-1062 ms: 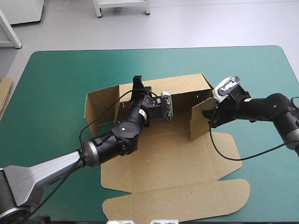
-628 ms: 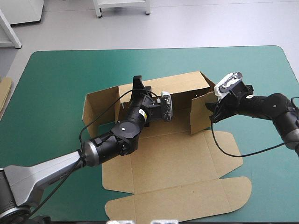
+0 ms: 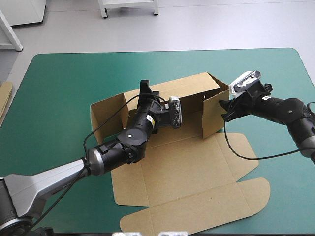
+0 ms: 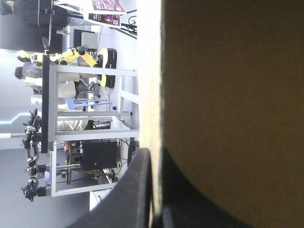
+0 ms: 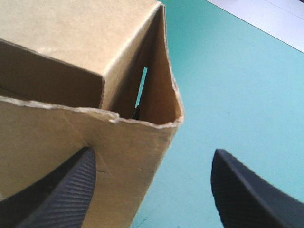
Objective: Fold the box
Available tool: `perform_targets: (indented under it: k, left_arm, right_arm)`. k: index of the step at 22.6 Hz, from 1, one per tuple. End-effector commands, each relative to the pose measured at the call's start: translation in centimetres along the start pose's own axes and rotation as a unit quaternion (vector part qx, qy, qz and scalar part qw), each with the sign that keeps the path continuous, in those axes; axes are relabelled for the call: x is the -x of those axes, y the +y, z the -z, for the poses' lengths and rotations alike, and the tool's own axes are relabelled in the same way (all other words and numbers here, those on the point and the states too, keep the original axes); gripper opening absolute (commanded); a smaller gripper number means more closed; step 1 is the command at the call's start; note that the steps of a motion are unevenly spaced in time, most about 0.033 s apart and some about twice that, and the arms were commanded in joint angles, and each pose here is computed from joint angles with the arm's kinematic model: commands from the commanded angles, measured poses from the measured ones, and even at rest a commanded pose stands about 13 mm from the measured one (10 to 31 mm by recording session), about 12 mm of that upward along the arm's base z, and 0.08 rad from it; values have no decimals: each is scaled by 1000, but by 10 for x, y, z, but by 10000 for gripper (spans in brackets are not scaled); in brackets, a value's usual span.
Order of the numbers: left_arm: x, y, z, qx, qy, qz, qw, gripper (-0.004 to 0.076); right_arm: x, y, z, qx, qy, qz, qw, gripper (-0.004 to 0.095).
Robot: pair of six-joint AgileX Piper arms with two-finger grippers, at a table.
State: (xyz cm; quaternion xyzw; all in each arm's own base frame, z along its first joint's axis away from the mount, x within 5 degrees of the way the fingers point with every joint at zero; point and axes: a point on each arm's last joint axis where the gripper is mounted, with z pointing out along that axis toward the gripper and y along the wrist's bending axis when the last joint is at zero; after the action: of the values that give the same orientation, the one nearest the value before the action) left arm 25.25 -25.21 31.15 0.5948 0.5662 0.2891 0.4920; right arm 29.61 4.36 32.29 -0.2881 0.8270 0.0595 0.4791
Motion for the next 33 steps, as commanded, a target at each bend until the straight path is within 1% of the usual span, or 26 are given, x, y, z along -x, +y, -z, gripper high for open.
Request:
perform_targets:
  k: [1,3,5,6,12,17,22,25,27,30,33]
  left_arm:
    - [3,22,14,34,-21,13,999,-8]
    - [3,22,14,34,-21,13,999,-8]
    - [3,22,14,34,-21,13,999,-8]
    - [3,22,14,34,-20,13,999,-8]
    - [3,22,14,34,-21,13,999,-8]
    - [3,22,14,35,-24,12,999,-8]
    - [3,22,14,35,-24,18,999,-8]
    - [3,22,14,35,-23,18,999,-8]
    - [3,22,14,35,-23,18,999,-8]
    - [3,22,14,35,-24,17,999,-8]
    - [3,22,14,35,-24,17,999,-8]
  right_arm:
    - [11,-5,7,-18,-29,2,999,650]
    - [6,-1,-4,18,-18,1,1000,650]
    - [4,3,-13,56,-21,-11,998,650]
    - [4,4,-16,68,-25,-13,997,650]
    - [6,4,-15,68,-36,-10,997,648]
    - [11,5,-14,75,-52,13,996,648]
    - [19,1,-14,61,-74,36,995,648]
    - [24,-2,-15,60,-81,33,994,648]
    - [25,-3,-19,69,-80,30,994,633]
    - [20,1,-28,100,-75,14,992,580]
    - [24,2,-28,112,-99,15,989,567]
